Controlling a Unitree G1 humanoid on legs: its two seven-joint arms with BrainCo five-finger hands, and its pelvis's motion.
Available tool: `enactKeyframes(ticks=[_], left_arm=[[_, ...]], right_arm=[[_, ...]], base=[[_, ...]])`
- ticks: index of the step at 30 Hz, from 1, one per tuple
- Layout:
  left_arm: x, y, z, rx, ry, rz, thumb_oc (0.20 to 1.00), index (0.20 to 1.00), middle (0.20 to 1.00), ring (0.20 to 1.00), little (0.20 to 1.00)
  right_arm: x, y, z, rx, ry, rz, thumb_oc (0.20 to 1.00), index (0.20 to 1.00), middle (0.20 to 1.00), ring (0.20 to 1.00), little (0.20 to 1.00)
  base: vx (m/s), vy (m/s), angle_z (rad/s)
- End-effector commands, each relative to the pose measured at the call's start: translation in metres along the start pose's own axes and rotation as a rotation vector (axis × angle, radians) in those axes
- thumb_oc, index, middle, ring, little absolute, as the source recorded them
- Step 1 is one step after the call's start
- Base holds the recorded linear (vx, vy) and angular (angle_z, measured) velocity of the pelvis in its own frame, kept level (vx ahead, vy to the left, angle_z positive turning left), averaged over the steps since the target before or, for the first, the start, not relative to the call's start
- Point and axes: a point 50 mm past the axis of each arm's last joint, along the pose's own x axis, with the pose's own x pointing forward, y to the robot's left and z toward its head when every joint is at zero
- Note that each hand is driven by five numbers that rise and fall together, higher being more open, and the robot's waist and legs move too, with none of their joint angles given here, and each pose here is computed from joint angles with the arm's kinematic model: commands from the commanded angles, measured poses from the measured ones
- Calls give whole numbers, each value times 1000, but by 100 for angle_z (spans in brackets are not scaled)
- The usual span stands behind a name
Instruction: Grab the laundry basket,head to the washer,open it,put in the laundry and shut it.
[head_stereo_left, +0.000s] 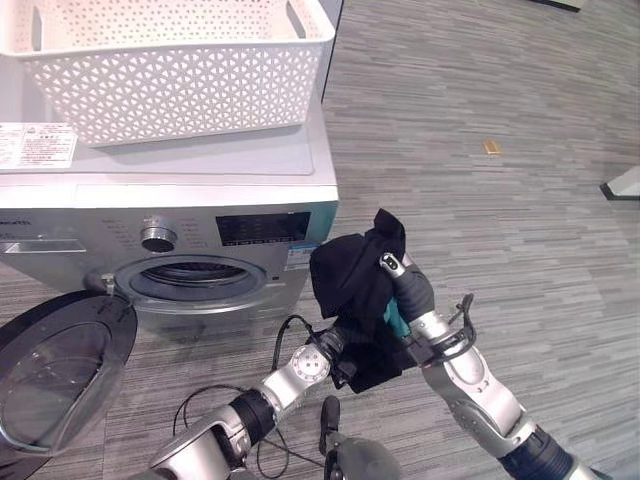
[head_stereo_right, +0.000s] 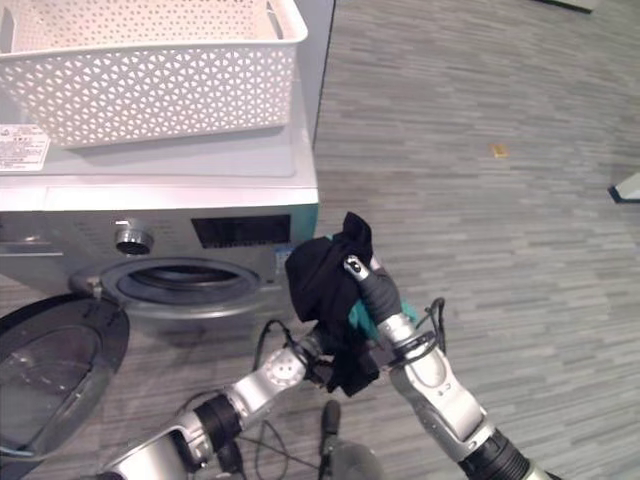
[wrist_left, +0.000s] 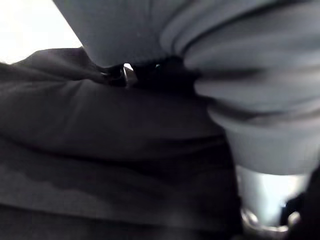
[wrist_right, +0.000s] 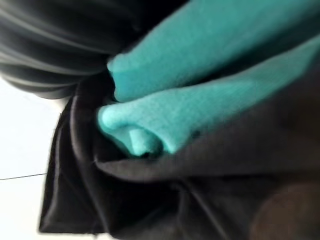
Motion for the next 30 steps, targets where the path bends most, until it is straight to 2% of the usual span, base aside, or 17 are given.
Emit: enactKeyframes(ticks=[1,10,11,14,23,24,30], left_arm=[[16,-43,34,23,-181,-181,1000,1000,1000,1000,1000],[15,-53,37,95,-212,-244,1000,1000,1000,1000,1000],[14,-50,33,103,-199,-232,200,200,200,200,200],[13,-38,24,71,-170,-138,200,200,200,200,200],[1,-30,3,38,-112,-41,200,200,200,200,200],[1,-8,0,49,-91,33,200,200,200,200,200],[3,-7,18,20,-154,-11,200,200,200,200,200]], right_arm=[[15,8,36,40,-202,79,200,200,200,200,200],[18,13,25,48,-154,108,200,200,200,200,200],[17,12,24,48,-149,103,200,200,200,200,200],[16,10,17,40,-122,80,200,200,200,200,200],[2,2,-2,-38,-29,38,200,200,200,200,200],[2,1,-1,-66,-20,50,200,200,200,200,200],[-15,-8,-5,-145,43,34,200,200,200,200,200]], base=[[5,-1,-15],[1,-2,-3],[5,9,5],[-12,5,15],[-12,4,10],[0,0,0],[15,21,10]])
